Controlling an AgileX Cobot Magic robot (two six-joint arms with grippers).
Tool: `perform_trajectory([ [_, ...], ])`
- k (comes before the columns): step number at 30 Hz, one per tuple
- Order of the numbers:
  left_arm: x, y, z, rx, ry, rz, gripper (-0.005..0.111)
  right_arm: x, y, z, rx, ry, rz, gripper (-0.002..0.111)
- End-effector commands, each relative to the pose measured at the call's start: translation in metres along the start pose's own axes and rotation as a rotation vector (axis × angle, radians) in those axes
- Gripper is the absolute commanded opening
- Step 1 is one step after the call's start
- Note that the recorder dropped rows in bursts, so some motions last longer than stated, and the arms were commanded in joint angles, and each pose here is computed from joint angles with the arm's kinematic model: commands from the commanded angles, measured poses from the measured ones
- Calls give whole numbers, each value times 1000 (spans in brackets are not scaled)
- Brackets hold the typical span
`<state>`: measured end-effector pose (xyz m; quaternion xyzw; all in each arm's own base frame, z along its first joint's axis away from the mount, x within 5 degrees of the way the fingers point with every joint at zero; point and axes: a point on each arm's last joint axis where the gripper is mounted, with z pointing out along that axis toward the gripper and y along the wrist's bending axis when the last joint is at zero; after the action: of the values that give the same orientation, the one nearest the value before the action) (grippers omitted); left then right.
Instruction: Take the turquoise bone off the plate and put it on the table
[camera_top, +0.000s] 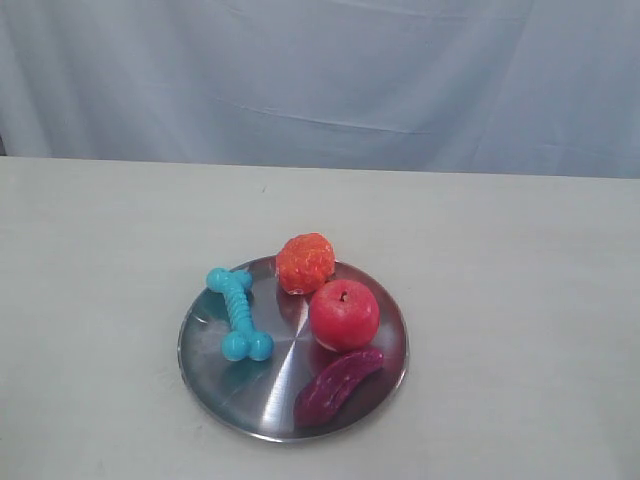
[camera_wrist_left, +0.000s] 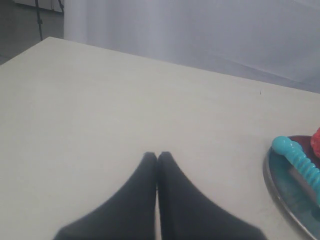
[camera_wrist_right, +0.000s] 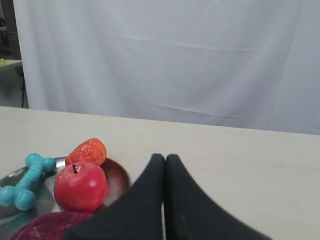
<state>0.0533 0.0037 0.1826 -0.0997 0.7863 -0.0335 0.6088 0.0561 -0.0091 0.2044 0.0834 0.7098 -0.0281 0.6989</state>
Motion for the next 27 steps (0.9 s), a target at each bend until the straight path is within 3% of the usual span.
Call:
perform_trajectory([
  [1,0,0,0,-6,-5,3,0,-7,1,-1,-7,-84,47,0],
  [5,0,0,0,-6,-5,3,0,-20,2,-3,-34,-234,83,0],
  [8,0,0,0,-6,-5,3,0,-27,2,-5,-21,-176,79,0],
  [13,0,0,0,-6,-5,3,0,-69,5,-5,2,-63,88,0],
  [20,0,0,0,-6,-5,3,0,-133,14,35,24,454,126,0],
  [27,0,0,0,-6,-5,3,0,-163,39,98,-191,739,178,0],
])
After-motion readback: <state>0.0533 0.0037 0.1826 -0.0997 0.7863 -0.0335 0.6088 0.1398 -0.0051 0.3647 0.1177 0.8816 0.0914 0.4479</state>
